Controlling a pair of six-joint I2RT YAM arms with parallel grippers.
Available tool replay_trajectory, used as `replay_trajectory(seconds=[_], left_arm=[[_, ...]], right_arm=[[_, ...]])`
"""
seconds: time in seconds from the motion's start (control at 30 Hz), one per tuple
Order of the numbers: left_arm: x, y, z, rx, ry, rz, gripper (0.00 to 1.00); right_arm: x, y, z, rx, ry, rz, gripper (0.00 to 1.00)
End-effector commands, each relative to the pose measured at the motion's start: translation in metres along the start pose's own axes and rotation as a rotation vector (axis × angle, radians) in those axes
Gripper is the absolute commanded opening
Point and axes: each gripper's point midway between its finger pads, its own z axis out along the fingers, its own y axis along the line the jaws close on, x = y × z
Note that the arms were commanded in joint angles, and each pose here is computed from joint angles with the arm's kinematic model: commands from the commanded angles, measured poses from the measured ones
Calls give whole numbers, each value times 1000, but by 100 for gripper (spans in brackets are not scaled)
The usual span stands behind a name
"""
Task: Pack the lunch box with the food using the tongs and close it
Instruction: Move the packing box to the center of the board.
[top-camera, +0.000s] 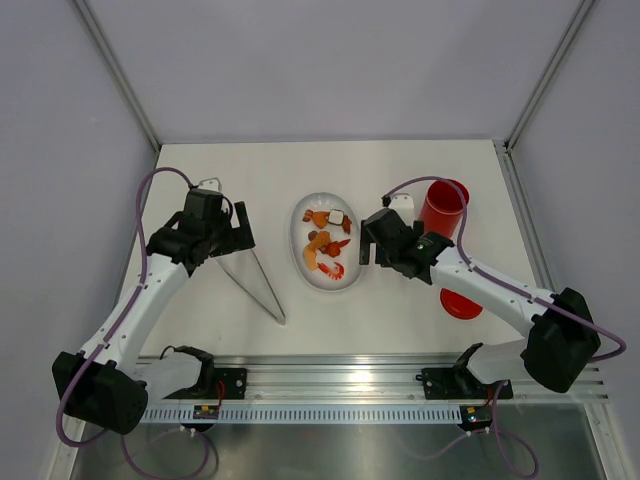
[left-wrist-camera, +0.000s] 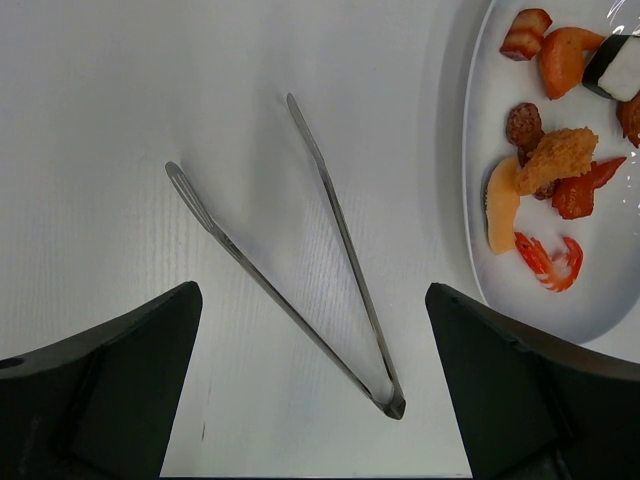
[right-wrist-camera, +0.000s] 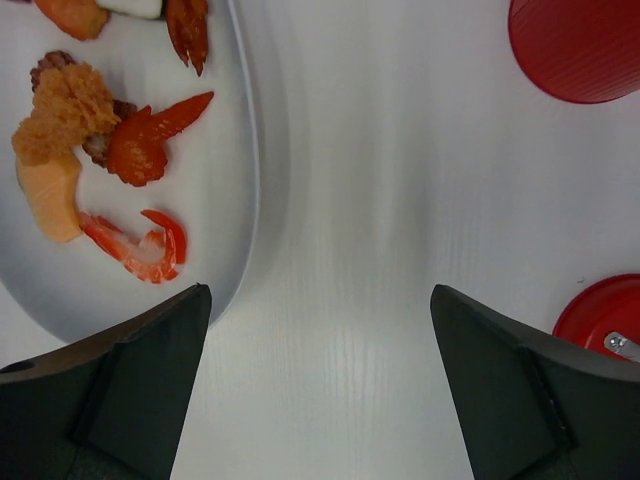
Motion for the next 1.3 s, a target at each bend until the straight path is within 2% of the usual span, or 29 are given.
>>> replay_trajectory(seconds=[0.0, 0.07, 0.27, 0.33, 0.47, 0.5, 0.53, 0.77, 1.1, 1.27], left_arm=[[-5, -6, -1, 30, -20, 2, 99], [-6, -7, -1, 28, -20, 1, 99], [-7, -10, -1, 42, -16, -3, 99], [-7, -12, 1, 47, -9, 1, 99], [-7, -16, 3, 62, 1, 3, 99], [-8, -17, 4, 65, 2, 3, 99], [-7, -18, 4, 68, 6, 5, 99], [-6, -18, 6, 65, 15, 16, 99], [1, -13, 8, 52, 31, 22, 99], [2, -14, 9, 54, 35, 21, 99]], right_arm=[[-53, -16, -22, 52, -136, 37, 100], [-73, -22, -34, 24, -176, 69, 99], [-139, -103, -49, 91, -288, 272, 99], [-155, -137, -47, 143, -293, 344, 99], [-168, -175, -32, 128, -250, 483, 99], [-168, -179, -25, 127, -237, 514, 99], [-168, -202, -23, 165, -244, 567, 99], [-157, -241, 14, 134, -187, 750, 99], [-128, -274, 67, 121, -113, 934, 99], [-113, -273, 93, 101, -46, 964, 99]])
